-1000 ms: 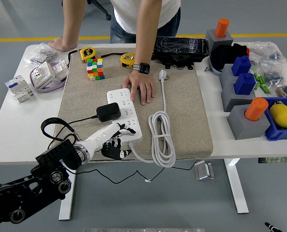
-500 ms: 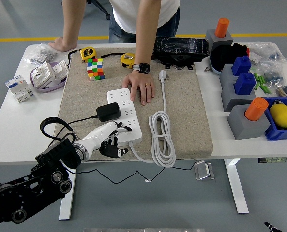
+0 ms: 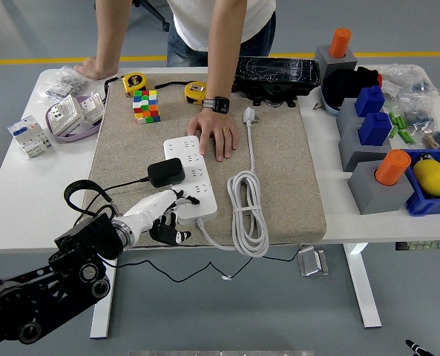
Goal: Put the plug near the board,insert it into the board,press the button,pull the plug out
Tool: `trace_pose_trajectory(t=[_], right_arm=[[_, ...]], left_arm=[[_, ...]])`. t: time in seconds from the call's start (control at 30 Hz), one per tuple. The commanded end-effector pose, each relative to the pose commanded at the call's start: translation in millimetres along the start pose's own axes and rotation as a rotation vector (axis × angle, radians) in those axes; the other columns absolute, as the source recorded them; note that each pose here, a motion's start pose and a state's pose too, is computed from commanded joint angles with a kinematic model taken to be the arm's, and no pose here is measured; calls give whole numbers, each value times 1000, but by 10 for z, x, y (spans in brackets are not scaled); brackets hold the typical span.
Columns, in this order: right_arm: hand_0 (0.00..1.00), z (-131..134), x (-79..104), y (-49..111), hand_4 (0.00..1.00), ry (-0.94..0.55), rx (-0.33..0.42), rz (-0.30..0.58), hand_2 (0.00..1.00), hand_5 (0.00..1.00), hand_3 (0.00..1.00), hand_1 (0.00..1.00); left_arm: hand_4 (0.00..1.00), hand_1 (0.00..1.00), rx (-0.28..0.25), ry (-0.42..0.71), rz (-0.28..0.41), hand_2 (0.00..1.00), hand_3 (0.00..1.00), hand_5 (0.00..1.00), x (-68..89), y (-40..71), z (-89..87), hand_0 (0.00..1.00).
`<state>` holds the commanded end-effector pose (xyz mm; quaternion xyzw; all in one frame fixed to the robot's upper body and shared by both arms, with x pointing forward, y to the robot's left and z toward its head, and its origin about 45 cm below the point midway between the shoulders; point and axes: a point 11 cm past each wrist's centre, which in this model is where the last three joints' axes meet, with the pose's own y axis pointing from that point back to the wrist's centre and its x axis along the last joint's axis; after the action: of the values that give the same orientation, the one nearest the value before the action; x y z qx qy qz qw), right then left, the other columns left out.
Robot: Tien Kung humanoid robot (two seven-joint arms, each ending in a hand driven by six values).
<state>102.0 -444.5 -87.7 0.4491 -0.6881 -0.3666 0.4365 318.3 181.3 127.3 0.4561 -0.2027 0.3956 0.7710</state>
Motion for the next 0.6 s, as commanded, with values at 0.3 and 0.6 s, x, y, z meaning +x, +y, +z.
trace_pose_trajectory(t=[0.3,0.6], right_arm=[[600,10,4,1,951,0,-2,0,638,489,553,641],[600,13,2,1,951,-3,-3,0,639,489,553,640]], left_arm=[[804,126,-192,175,117,275,655,238,230,32,220,177],[832,297,-266,307,238,443,559,285,462,-28,195,241]])
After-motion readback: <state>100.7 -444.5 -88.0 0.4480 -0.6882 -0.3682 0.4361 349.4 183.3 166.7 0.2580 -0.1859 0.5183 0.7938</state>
